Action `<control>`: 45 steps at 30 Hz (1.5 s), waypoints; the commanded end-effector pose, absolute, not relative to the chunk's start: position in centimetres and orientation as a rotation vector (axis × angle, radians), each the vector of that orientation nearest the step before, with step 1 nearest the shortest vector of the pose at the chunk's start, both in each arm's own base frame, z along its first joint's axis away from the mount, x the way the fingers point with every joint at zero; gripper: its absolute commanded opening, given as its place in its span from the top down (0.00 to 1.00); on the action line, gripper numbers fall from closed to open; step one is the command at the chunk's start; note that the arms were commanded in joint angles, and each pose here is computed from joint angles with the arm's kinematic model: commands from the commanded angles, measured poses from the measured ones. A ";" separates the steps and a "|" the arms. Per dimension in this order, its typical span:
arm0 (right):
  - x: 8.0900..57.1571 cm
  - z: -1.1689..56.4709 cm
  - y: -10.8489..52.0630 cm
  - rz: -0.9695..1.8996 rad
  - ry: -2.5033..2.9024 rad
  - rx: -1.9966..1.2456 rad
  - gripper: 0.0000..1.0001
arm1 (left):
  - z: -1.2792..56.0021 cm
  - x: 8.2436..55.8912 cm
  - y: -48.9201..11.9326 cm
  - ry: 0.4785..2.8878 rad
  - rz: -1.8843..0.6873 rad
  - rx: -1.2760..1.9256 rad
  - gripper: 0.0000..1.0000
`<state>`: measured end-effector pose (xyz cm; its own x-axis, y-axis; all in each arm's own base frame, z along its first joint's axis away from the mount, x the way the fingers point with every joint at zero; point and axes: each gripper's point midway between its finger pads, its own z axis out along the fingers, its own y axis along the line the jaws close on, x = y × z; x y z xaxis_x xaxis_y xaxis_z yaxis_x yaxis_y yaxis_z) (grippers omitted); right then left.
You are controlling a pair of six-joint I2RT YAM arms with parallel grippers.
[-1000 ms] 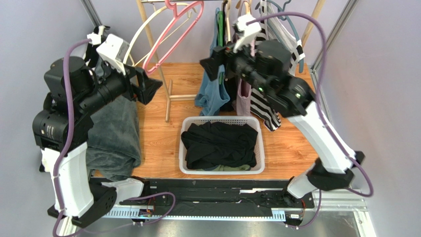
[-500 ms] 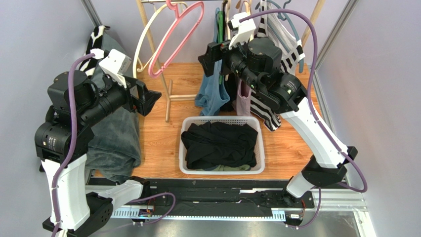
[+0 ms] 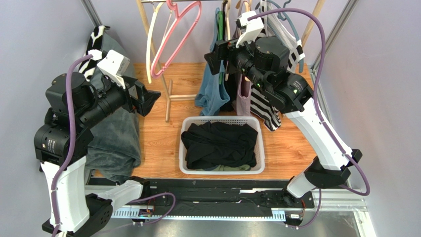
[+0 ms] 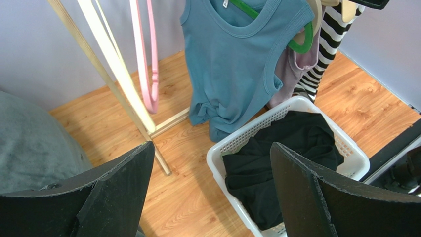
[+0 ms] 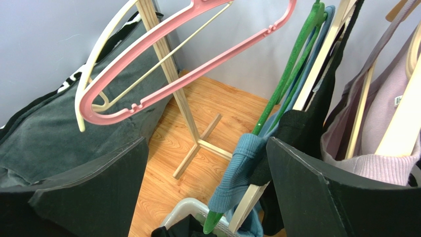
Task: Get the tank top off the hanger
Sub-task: Pick up the hanger from the clothesline.
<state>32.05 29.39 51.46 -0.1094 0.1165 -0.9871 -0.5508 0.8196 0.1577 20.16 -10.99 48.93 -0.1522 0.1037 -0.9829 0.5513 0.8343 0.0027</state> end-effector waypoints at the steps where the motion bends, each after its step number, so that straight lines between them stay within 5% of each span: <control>1: 31.2 53.2 29.8 0.669 1.539 -0.353 0.05 | 49.6 20.4 -10.9 1.663 -0.416 0.506 0.05; 45: 32.1 51.9 28.9 0.667 1.549 -0.343 0.07 | 47.8 20.2 -10.6 1.692 -0.399 0.498 0.05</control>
<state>32.18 29.71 49.35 -0.1583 0.1239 -0.9796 -0.5811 0.7904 0.1938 20.14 -10.53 46.85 -0.1855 0.1145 -0.9760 0.5301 0.8480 -0.0012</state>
